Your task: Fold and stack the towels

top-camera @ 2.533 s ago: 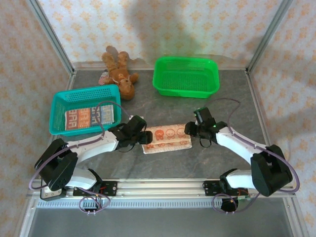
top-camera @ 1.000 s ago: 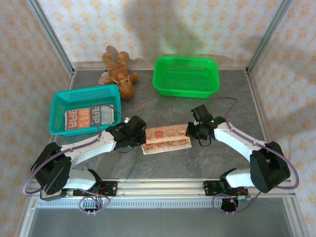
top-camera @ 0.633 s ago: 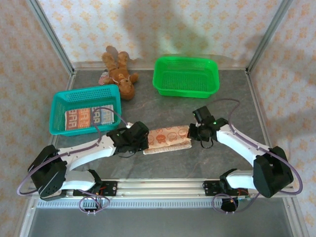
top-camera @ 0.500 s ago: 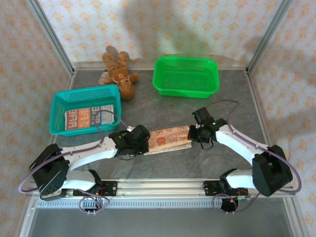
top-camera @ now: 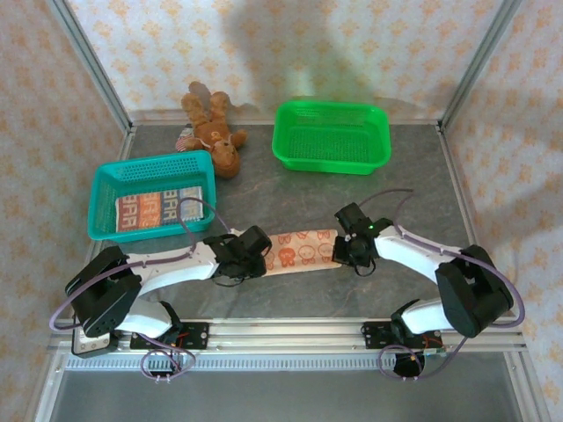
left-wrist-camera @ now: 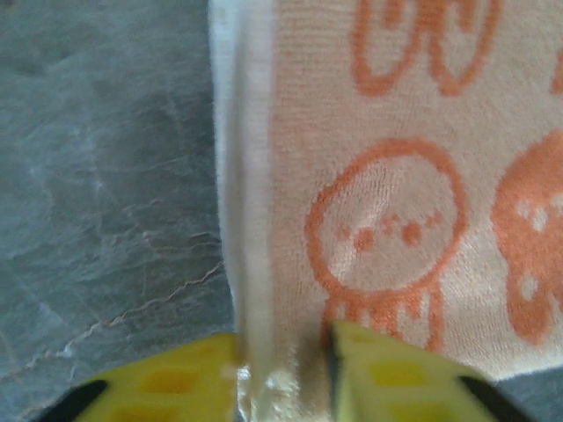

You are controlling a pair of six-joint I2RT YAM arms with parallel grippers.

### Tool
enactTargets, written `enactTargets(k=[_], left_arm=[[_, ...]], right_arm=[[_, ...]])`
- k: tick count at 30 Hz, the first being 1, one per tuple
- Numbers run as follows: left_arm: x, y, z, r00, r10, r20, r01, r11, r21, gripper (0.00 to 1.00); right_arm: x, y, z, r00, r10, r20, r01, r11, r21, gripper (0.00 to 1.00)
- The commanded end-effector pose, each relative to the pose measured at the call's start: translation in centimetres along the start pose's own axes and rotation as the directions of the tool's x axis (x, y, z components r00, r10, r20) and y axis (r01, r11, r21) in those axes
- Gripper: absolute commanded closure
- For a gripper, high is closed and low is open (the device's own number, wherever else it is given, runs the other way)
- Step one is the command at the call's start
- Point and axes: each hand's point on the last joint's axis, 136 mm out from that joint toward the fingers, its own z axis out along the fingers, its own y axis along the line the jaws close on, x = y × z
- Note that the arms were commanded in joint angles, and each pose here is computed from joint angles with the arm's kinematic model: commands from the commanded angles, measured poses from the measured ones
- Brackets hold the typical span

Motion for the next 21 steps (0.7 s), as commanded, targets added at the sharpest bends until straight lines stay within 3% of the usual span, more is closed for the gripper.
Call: enactTargets(k=[1, 3, 6, 14, 21], left_arm=[[-0.5, 1.6, -0.9, 0.999, 0.028, 0.031, -0.025, 0.996, -0.082, 0.5], [-1.2, 1.7, -1.3, 0.998, 0.032, 0.051, -0.027, 0.996, -0.091, 0.48], [-2.0, 1.1, -1.2, 0.998, 0.02, 0.068, -0.015, 0.998, -0.062, 0.46], [-3.8, -1.8, -0.4, 0.994, 0.037, 0.102, -0.036, 0.999, -0.008, 0.44], [-2.9, -0.3, 1.6, 0.998, 0.023, 0.063, -0.017, 0.996, -0.089, 0.45]], right_arm=[[-0.2, -0.3, -0.2, 1.0, 0.007, 0.024, -0.007, 1.0, 0.015, 0.78], [-0.7, 0.1, -1.1, 0.999, 0.002, 0.051, -0.002, 1.0, 0.001, 0.64], [-1.6, 0.7, -2.6, 0.995, -0.009, 0.104, 0.01, 1.0, -0.017, 0.53], [-3.1, 1.8, -5.0, 0.977, 0.015, 0.212, 0.001, 0.997, -0.074, 0.45], [-3.1, 2.1, -5.0, 0.976, 0.012, 0.219, 0.007, 0.997, -0.083, 0.44]])
